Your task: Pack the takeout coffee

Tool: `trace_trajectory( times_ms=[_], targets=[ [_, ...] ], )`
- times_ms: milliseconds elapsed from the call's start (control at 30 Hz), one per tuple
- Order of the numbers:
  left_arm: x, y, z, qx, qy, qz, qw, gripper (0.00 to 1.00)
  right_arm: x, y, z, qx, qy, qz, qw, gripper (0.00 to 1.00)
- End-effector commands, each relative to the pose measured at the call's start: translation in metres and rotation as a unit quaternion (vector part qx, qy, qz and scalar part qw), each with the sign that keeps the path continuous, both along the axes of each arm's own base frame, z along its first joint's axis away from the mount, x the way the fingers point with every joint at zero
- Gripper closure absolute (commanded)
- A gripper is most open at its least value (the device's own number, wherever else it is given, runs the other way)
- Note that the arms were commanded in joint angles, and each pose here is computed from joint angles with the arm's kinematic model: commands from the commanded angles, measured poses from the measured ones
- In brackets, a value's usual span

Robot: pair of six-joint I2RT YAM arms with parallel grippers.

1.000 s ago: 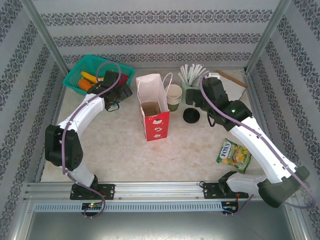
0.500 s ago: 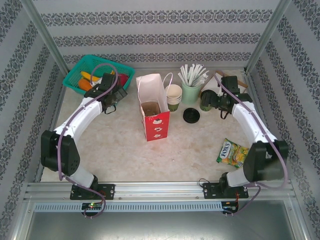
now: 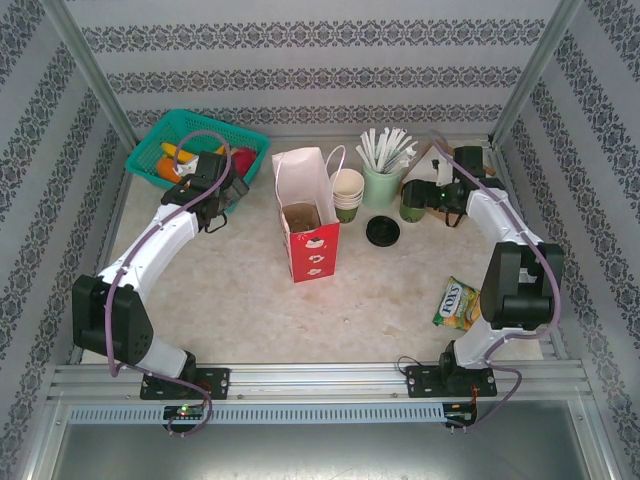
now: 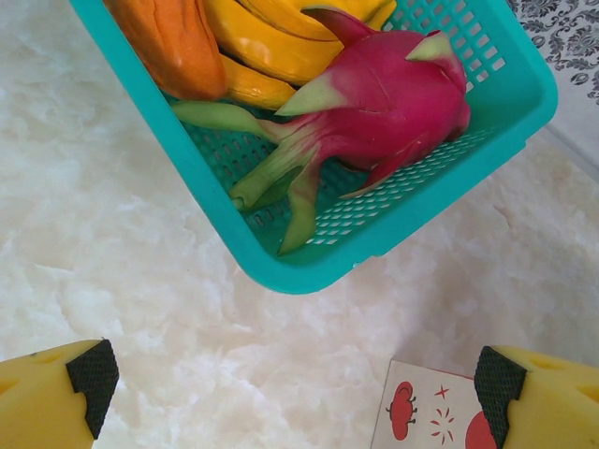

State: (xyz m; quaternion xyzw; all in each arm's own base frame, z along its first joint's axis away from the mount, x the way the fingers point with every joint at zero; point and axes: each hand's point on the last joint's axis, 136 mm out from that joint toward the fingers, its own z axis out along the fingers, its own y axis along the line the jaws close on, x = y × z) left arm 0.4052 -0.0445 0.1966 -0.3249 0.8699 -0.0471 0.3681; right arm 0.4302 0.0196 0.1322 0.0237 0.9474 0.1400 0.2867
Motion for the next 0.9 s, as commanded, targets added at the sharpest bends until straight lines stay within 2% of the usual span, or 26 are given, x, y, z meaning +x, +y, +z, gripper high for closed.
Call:
trace_trajectory(
  times_ms=[0,267,867],
  targets=[
    [0.001,0.002,0.016,0.012,-0.029,-0.002,1.0,0.0,0.015,0.01,0.01,0.019,-0.031,0.044,0.998,0.02],
    [0.003,0.0,0.021,0.009,-0.039,-0.006,0.999,0.0,0.025,0.006,-0.001,0.002,-0.03,0.048,0.998,0.02],
    [0.005,-0.003,0.019,0.009,-0.026,-0.014,1.0,0.0,0.039,0.012,-0.014,0.017,-0.028,0.058,0.998,0.02]
  ],
)
